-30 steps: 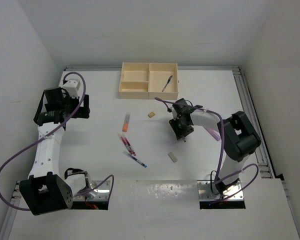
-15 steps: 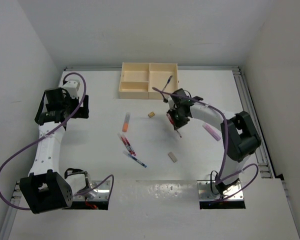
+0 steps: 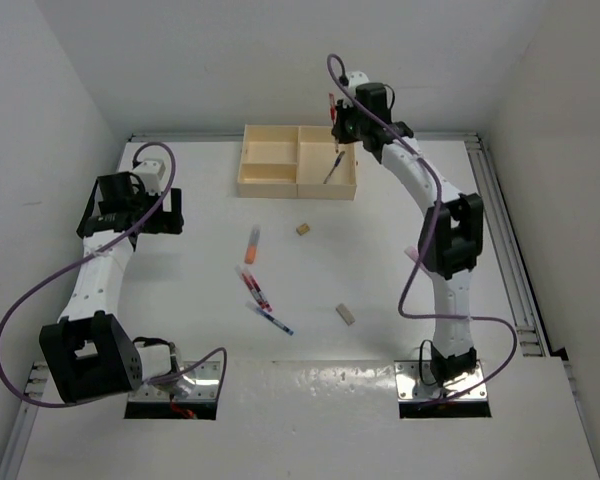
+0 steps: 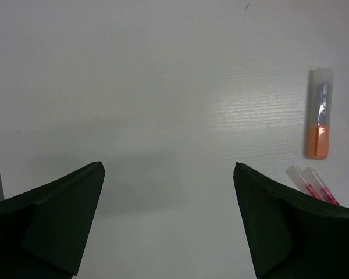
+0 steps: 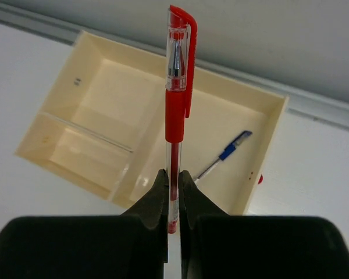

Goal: Sort the stationery into containers
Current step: Place the stationery into the container

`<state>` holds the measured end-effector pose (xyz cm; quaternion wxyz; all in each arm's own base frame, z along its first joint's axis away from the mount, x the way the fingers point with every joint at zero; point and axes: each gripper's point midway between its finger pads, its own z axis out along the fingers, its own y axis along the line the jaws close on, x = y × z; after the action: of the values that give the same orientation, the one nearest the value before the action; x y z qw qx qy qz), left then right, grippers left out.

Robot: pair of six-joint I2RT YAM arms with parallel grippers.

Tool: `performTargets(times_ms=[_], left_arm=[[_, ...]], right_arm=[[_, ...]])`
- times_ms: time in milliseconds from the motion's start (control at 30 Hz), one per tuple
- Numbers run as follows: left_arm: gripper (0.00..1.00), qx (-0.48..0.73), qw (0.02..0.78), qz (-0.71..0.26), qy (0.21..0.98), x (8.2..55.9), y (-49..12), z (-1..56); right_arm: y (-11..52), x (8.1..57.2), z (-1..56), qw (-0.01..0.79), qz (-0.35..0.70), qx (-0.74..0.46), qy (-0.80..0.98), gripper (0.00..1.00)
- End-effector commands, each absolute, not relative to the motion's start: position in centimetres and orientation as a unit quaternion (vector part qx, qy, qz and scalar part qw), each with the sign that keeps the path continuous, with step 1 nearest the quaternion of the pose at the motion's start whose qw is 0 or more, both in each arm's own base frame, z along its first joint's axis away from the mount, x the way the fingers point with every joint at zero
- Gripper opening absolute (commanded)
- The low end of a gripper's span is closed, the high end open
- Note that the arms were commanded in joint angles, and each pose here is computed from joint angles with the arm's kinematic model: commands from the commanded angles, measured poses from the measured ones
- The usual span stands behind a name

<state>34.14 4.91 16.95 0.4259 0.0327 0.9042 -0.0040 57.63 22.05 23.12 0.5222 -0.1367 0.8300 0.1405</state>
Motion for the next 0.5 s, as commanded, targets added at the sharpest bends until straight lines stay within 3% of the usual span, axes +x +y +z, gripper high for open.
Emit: performTargets(times_ms=[0,200,367,433,467], left_arm=[[1.00,0.034,0.464,-0.002,0.885,35.5,5.1,19.1],[1.00,0.036,0.477,-0.011,0.878,35.9,4.7,19.2],[1.00,0.039,0.463,-0.014,0.885,35.6,4.6,18.4],[1.00,0.050,0.462,-0.013,0.885,35.3,4.4,18.3],[1.00,0.064,0.466,-0.027,0.882,35.1,3.8,18.3]], right_arm=[[21.3,59.6,17.3,0.499,0.139,-0.108,0.849,0.00],[20.7,63.2,12.8,0.514,0.130,-0.081,0.844,0.00],[21.0,63.1,9.9,0.495,0.130,-0.078,0.856,0.01],[20.9,62.5,9.0,0.480,0.130,-0.070,0.865,0.14],[20.8,62.4,9.0,0.478,0.128,-0.068,0.866,0.33]])
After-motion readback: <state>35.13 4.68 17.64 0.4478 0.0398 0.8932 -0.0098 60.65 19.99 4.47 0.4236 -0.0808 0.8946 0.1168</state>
